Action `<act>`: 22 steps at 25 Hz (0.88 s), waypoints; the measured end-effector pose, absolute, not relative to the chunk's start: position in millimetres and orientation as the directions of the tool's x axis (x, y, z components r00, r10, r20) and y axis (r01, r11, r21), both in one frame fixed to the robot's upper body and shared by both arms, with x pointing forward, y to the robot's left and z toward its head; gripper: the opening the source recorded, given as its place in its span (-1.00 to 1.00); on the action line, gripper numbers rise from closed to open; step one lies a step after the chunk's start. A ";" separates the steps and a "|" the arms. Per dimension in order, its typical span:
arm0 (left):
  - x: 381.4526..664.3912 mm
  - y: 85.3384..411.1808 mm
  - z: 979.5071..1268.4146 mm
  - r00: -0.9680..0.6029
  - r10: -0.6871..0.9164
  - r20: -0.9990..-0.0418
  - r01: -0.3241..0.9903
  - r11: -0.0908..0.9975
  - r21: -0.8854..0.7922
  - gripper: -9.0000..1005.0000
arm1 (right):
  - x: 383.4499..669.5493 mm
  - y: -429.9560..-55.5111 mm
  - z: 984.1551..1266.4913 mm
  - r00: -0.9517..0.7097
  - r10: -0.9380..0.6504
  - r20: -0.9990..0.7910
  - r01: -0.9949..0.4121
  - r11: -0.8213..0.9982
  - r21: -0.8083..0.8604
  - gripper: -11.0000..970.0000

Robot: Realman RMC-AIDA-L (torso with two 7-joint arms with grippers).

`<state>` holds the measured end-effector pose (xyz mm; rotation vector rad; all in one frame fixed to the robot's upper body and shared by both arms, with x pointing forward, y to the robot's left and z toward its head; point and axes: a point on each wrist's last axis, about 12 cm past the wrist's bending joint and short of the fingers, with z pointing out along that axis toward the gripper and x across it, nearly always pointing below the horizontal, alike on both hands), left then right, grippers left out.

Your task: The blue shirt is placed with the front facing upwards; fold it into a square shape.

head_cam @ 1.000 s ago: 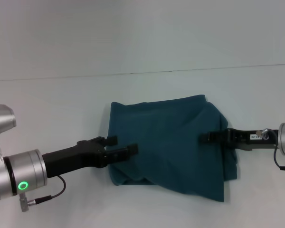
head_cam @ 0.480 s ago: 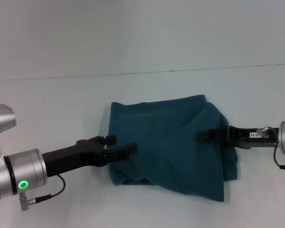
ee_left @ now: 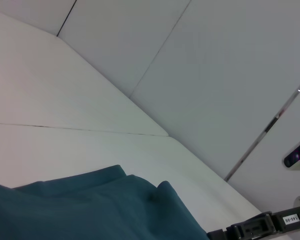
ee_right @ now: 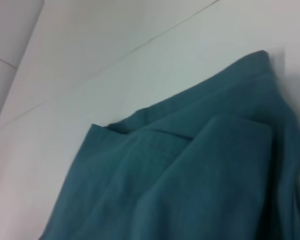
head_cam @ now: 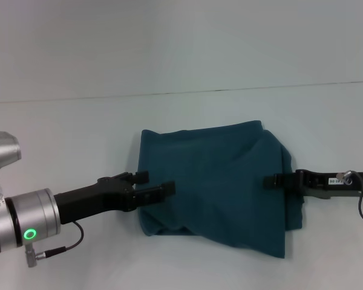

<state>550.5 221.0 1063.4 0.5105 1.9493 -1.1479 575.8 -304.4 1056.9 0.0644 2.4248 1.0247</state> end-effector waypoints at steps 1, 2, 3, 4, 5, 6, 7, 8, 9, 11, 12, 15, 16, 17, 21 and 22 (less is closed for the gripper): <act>550.6 220.9 1063.5 -0.599 -0.052 -0.799 0.674 0.507 -0.538 0.89 | 575.8 -304.3 1056.3 -0.873 0.231 -0.430 -0.145 0.718 0.681 0.20; 550.8 220.8 1063.7 -0.598 -0.051 -0.800 0.675 0.507 -0.537 0.89 | 576.3 -303.3 1055.7 -0.872 0.231 -0.431 -0.145 0.721 0.678 0.20; 550.9 220.8 1063.9 -0.597 -0.051 -0.800 0.675 0.506 -0.536 0.89 | 577.2 -302.0 1055.7 -0.871 0.229 -0.433 -0.146 0.722 0.676 0.20; 551.1 220.8 1064.2 -0.597 -0.051 -0.801 0.676 0.506 -0.536 0.89 | 578.1 -300.5 1055.9 -0.871 0.227 -0.436 -0.149 0.723 0.675 0.20; 551.2 220.7 1064.5 -0.596 -0.050 -0.802 0.677 0.505 -0.535 0.89 | 580.3 -297.8 1057.0 -0.870 0.221 -0.441 -0.158 0.723 0.673 0.20; 551.3 220.6 1064.7 -0.595 -0.050 -0.802 0.678 0.505 -0.535 0.89 | 581.4 -296.1 1057.7 -0.870 0.218 -0.443 -0.162 0.722 0.673 0.20; 551.4 220.5 1064.8 -0.595 -0.050 -0.802 0.678 0.505 -0.535 0.89 | 581.4 -296.1 1057.7 -0.870 0.218 -0.443 -0.162 0.722 0.673 0.20; 551.5 220.5 1064.9 -0.595 -0.050 -0.802 0.678 0.505 -0.534 0.89 | 582.5 -294.4 1058.4 -0.869 0.216 -0.445 -0.166 0.720 0.673 0.20; 551.6 220.5 1064.9 -0.595 -0.050 -0.802 0.678 0.505 -0.534 0.89 | 583.1 -293.4 1058.8 -0.869 0.215 -0.447 -0.169 0.719 0.674 0.19; 551.6 220.5 1064.9 -0.595 -0.050 -0.802 0.678 0.505 -0.534 0.89 | 584.4 -290.9 1059.8 -0.867 0.215 -0.449 -0.173 0.715 0.677 0.19; 551.6 220.5 1064.8 -0.595 -0.050 -0.802 0.678 0.505 -0.534 0.89 | 584.9 -290.1 1060.2 -0.867 0.215 -0.450 -0.175 0.714 0.678 0.19; 551.4 220.5 1064.5 -0.596 -0.050 -0.801 0.677 0.505 -0.535 0.89 | 585.8 -289.1 1060.6 -0.865 0.220 -0.452 -0.174 0.712 0.680 0.19; 551.4 220.5 1064.5 -0.596 -0.050 -0.801 0.677 0.505 -0.535 0.89 | 586.1 -289.2 1060.6 -0.863 0.222 -0.453 -0.173 0.713 0.679 0.19; 551.4 220.5 1064.4 -0.596 -0.050 -0.801 0.677 0.506 -0.535 0.89 | 586.7 -289.5 1060.6 -0.861 0.223 -0.456 -0.173 0.716 0.676 0.19; 551.4 220.5 1064.4 -0.596 -0.051 -0.801 0.676 0.506 -0.535 0.89 | 587.7 -289.6 1061.0 -0.853 0.220 -0.473 -0.187 0.719 0.670 -0.35; 551.5 220.7 1064.4 -0.596 -0.052 -0.801 0.676 0.506 -0.535 0.89 | 587.9 -289.3 1061.3 -0.852 0.221 -0.475 -0.189 0.717 0.671 -0.43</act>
